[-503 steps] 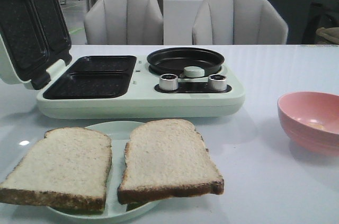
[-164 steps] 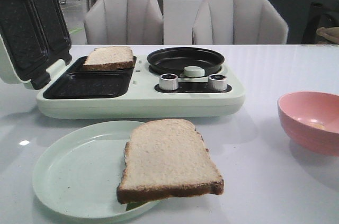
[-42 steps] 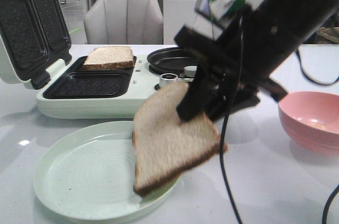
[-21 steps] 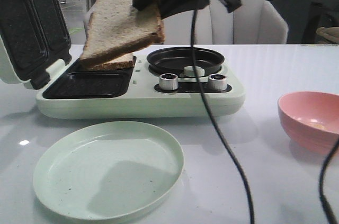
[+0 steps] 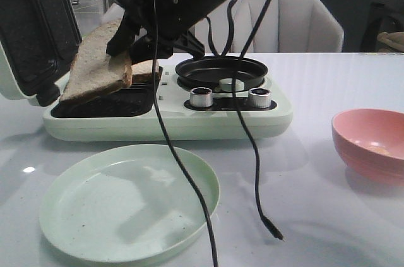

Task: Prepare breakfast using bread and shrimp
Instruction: 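Carry the bread slice into the sandwich press with the right gripper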

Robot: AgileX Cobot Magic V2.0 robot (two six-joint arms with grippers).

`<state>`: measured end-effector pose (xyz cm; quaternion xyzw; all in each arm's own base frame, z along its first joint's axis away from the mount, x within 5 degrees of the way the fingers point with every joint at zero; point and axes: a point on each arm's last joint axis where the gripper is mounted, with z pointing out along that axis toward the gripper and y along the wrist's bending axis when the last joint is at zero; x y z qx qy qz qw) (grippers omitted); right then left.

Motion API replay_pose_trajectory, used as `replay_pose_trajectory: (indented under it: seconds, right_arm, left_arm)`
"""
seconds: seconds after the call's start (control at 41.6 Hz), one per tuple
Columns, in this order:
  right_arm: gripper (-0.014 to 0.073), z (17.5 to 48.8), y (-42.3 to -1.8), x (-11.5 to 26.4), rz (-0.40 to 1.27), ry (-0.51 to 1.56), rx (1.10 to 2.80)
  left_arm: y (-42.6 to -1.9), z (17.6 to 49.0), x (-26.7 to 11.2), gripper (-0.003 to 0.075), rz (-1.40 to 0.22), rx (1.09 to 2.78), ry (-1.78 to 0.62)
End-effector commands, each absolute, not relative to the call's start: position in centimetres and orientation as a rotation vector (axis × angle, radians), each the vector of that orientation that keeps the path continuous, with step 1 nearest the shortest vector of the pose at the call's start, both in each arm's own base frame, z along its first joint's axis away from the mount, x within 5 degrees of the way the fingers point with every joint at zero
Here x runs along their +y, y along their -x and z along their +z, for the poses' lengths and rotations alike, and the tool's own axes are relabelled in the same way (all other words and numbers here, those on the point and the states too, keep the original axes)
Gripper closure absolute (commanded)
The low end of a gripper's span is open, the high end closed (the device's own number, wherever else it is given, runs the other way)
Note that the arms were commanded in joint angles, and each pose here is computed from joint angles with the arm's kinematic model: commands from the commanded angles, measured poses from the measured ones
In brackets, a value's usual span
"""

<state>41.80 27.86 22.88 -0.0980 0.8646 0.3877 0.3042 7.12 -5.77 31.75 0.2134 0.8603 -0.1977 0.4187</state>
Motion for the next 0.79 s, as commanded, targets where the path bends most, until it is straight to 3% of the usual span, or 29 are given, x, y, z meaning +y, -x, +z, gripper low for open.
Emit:
replay_pose_trajectory:
  seconds: [0.0,0.144,0.192,0.481,0.77]
  right_arm:
    - [0.0333,26.5,-42.2,28.1,1.085,0.223,2.173]
    - [0.0092,26.3,-42.4,27.9,1.070,0.233,2.180]
    - [0.0053,26.5,-42.5,27.5,1.055,0.238,2.174]
    - [0.0060,30.4,-41.8,24.2,0.973,0.389,2.160]
    - [0.0083,37.4,-35.3,21.5,0.557,0.684,2.151]
  left_arm:
    - [-7.3,33.2,-6.0,0.0244,-0.540,2.062,-0.516]
    - [-7.3,33.2,-6.0,0.0244,-0.540,2.062,-0.516]
    - [-7.3,33.2,-6.0,0.0244,-0.540,2.062,-0.516]
    - [-7.3,33.2,-6.0,0.0244,-0.540,2.062,-0.516]
    - [-7.4,33.2,-5.9,0.0244,-0.513,2.056,-0.524]
